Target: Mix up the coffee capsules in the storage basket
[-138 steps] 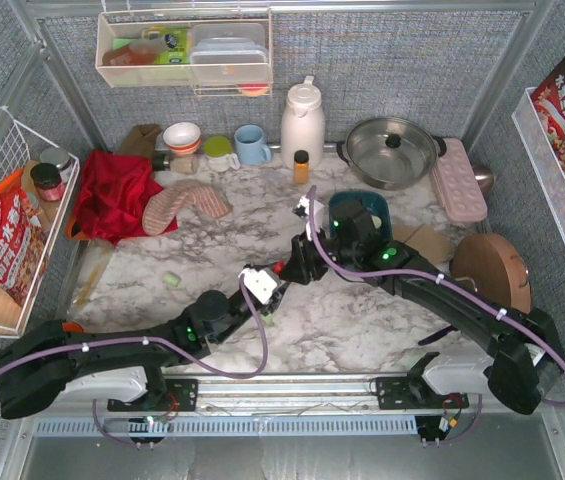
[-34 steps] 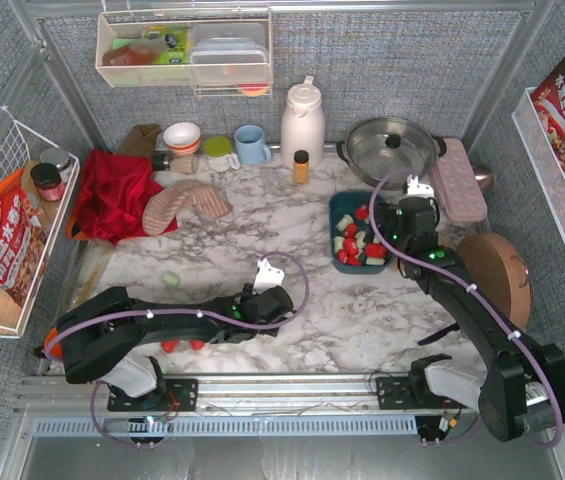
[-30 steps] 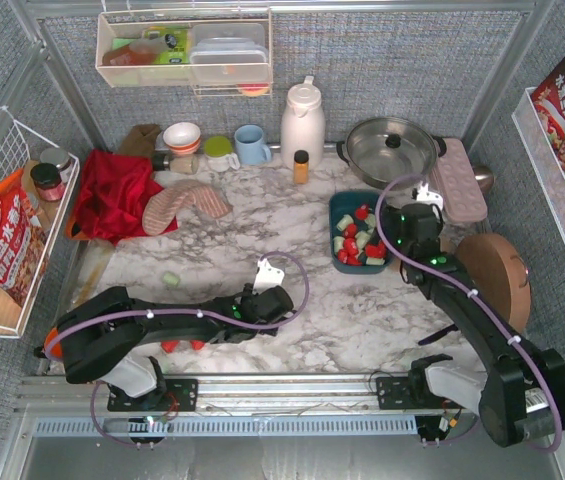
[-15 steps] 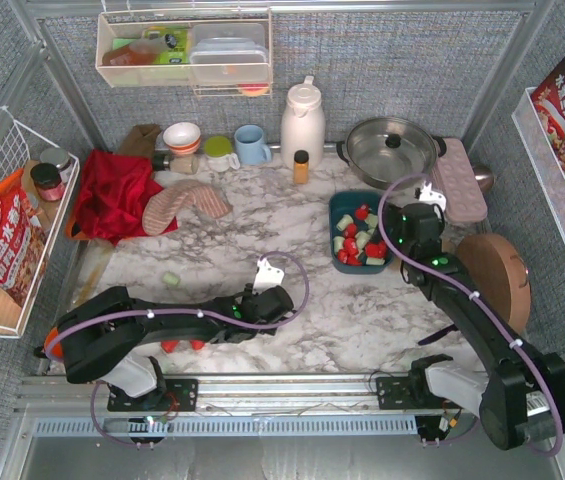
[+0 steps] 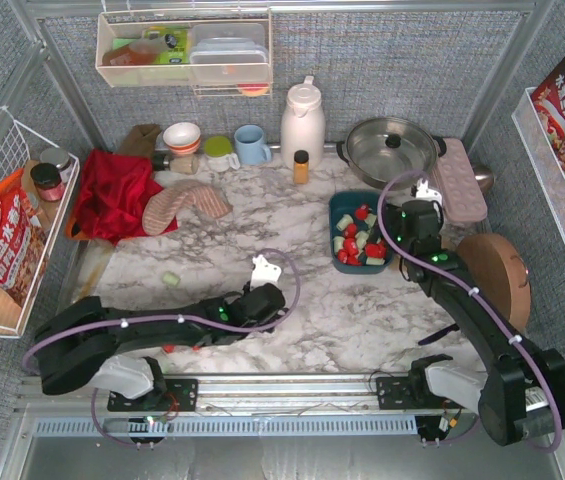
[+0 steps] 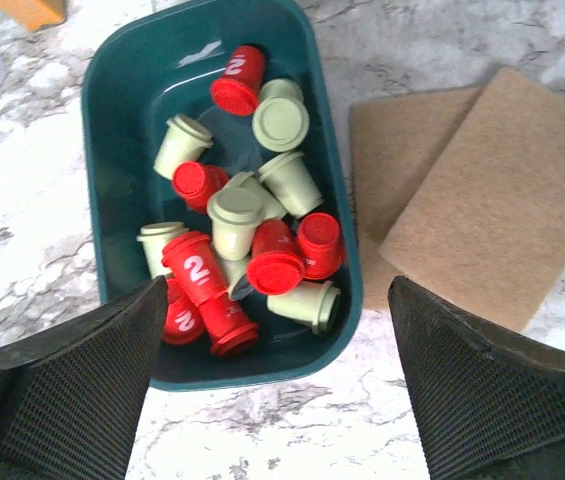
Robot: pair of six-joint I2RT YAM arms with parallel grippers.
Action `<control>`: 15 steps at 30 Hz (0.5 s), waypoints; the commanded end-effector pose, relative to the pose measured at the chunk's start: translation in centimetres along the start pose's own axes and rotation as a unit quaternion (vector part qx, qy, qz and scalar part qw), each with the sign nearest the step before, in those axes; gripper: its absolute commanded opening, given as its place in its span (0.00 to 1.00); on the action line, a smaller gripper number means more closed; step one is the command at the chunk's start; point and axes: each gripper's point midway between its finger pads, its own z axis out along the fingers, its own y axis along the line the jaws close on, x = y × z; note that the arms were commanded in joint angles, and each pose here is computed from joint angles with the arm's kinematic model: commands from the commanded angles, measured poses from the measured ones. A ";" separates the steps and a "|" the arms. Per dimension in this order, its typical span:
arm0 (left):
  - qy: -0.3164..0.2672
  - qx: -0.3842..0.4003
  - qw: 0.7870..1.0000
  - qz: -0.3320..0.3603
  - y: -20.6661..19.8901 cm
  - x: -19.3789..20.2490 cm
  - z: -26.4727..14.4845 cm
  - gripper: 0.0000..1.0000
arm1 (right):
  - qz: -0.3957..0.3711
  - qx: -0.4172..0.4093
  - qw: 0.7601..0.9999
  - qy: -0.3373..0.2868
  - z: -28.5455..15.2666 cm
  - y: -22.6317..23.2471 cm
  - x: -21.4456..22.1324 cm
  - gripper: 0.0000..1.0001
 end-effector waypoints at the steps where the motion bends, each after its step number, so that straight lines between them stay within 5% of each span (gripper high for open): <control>1: -0.085 0.013 0.996 0.004 -0.1 -3.7 -1.1 0.39 | -0.005 -0.062 0.998 0.017 -0.2 2.5 0.0 0.93; 7: -0.252 0.034 0.967 0.020 0.5 -9.7 -4.3 0.39 | -0.015 -0.145 0.989 0.036 -1.3 5.7 0.2 0.85; 11: -0.390 0.049 0.919 0.013 0.9 -14.0 -7.6 0.39 | -0.024 -0.213 0.976 0.037 -3.3 8.3 0.3 0.82; 15: -0.459 0.047 0.886 0.041 1.0 -15.7 -8.9 0.39 | -0.046 -0.282 0.958 0.032 -5.9 11.3 0.7 0.81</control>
